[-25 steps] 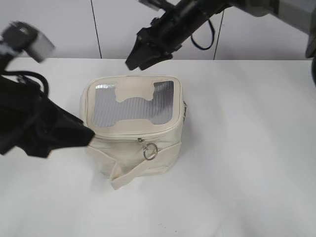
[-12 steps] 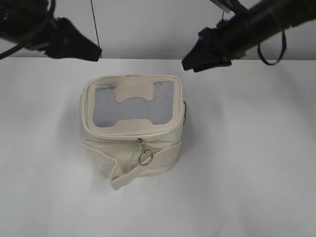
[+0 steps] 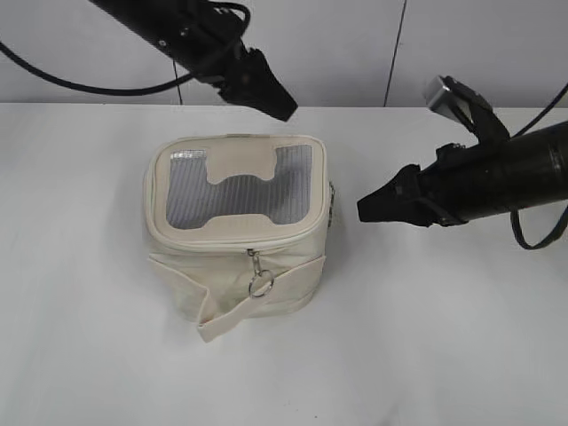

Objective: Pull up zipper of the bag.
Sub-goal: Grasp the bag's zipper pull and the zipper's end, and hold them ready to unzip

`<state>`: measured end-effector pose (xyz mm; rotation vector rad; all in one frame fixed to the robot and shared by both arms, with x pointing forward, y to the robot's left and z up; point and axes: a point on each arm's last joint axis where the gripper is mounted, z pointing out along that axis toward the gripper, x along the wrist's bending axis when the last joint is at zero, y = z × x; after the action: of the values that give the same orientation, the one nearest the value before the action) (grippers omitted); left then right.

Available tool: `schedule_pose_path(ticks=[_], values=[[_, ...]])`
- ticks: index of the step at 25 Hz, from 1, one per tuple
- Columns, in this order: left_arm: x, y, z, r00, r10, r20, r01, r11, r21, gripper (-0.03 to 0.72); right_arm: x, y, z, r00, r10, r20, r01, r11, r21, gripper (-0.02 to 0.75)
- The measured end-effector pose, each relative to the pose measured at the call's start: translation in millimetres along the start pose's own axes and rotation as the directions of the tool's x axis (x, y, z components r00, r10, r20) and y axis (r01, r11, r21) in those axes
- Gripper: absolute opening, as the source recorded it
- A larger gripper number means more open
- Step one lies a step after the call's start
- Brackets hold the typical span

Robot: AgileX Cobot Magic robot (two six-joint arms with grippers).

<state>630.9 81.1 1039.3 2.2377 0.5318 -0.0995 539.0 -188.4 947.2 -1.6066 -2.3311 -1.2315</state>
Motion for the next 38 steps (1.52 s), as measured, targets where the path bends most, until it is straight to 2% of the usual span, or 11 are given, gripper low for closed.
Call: schedule_pose_path(ticks=[6, 12, 14, 15, 17, 19, 24, 29, 38], values=[[1.0, 0.2, 38.8, 0.993, 0.099, 0.067, -0.107, 0.985, 0.135, 0.485, -1.6, -15.1, 2.4, 0.999, 0.038, -0.006, -0.038, 0.999, -0.001, 0.326], [5.1, -8.1, 45.5, 0.994, 0.085, 0.071, -0.098, 0.974, 0.205, 0.477, -1.4, -14.3, 2.4, 0.999, 0.049, -0.008, -0.049, 0.999, -0.012, 0.326], [6.3, -9.5, 45.6, 0.996, 0.072, 0.06, -0.084, 0.972, 0.222, 0.403, -1.2, -14.0, 2.3, 0.999, 0.049, -0.011, -0.049, 0.999, -0.016, 0.326], [6.1, -10.3, 46.5, 0.996, 0.067, 0.062, -0.08, 0.97, 0.228, 0.336, -0.6, -13.7, 2.6, 0.999, 0.048, -0.014, -0.049, 0.999, -0.018, 0.326], [5.0, -10.7, 47.6, 0.995, 0.067, 0.068, -0.081, 0.969, 0.234, 0.132, 0.2, -13.4, 2.9, 0.999, 0.05, -0.017, -0.05, 0.999, -0.022, 0.326], [4.8, -11.1, 48.0, 0.995, 0.069, 0.07, -0.083, 0.967, 0.239, 0.051, 0.5, -13.4, 3.3, 0.999, 0.04, -0.019, -0.04, 0.999, -0.023, 0.326], [5.0, -11.1, 48.1, 0.995, 0.068, 0.068, -0.083, 0.968, 0.239, 0.048, -0.1, -14.4, 6.2, 1.0, -0.015, -0.022, 0.015, 1.0, -0.022, 0.327], [5.0, -11.1, 48.1, 0.995, 0.068, 0.068, -0.083, 0.968, 0.239, 0.048, 11.5, -15.2, 12.4, 0.99, -0.134, -0.036, 0.133, 0.991, -0.023, 0.379], [5.0, -11.1, 48.1, 0.995, 0.068, 0.068, -0.083, 0.968, 0.239, 0.046, 24.6, -20.6, 27.4, 0.98, -0.199, 0.028, 0.199, 0.98, 0.011, 0.389]])
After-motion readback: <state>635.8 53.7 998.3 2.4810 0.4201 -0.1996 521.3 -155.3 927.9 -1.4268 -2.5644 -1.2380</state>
